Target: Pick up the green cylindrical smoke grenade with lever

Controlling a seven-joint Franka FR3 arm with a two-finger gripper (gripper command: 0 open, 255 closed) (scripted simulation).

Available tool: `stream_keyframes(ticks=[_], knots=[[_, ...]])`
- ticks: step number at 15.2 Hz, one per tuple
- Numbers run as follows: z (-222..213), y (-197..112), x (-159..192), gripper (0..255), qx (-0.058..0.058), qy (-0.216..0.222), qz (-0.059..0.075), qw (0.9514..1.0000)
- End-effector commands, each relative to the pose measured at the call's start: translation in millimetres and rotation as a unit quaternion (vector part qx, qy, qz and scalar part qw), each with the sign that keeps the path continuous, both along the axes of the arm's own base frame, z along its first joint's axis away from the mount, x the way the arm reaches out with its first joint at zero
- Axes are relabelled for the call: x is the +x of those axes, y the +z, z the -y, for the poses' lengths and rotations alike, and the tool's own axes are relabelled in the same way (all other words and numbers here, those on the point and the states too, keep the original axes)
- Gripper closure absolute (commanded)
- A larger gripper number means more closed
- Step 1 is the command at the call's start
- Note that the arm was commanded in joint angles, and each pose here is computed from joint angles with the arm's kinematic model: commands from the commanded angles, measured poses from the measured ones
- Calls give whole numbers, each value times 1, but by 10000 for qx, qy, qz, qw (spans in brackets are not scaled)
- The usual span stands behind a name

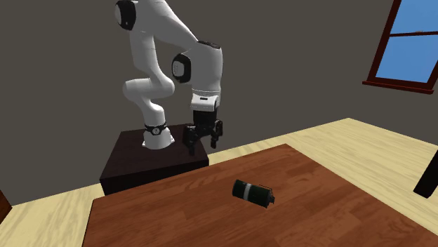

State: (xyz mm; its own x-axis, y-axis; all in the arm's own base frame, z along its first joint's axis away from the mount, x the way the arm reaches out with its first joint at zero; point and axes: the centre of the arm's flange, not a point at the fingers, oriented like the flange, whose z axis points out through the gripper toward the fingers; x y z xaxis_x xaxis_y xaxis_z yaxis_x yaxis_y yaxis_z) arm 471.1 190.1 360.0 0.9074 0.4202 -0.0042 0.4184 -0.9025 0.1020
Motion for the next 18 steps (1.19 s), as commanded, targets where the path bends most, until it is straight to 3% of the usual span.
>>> stream_keyframes(ticks=[1,8,16,18], knots=[[-18,-16,10,0,16,156,35,9999],[-83,-70,42,0,47,688,139,9975],[-160,-129,70,0,81,1289,257,9913],[-160,-139,70,0,81,1289,257,9913]])
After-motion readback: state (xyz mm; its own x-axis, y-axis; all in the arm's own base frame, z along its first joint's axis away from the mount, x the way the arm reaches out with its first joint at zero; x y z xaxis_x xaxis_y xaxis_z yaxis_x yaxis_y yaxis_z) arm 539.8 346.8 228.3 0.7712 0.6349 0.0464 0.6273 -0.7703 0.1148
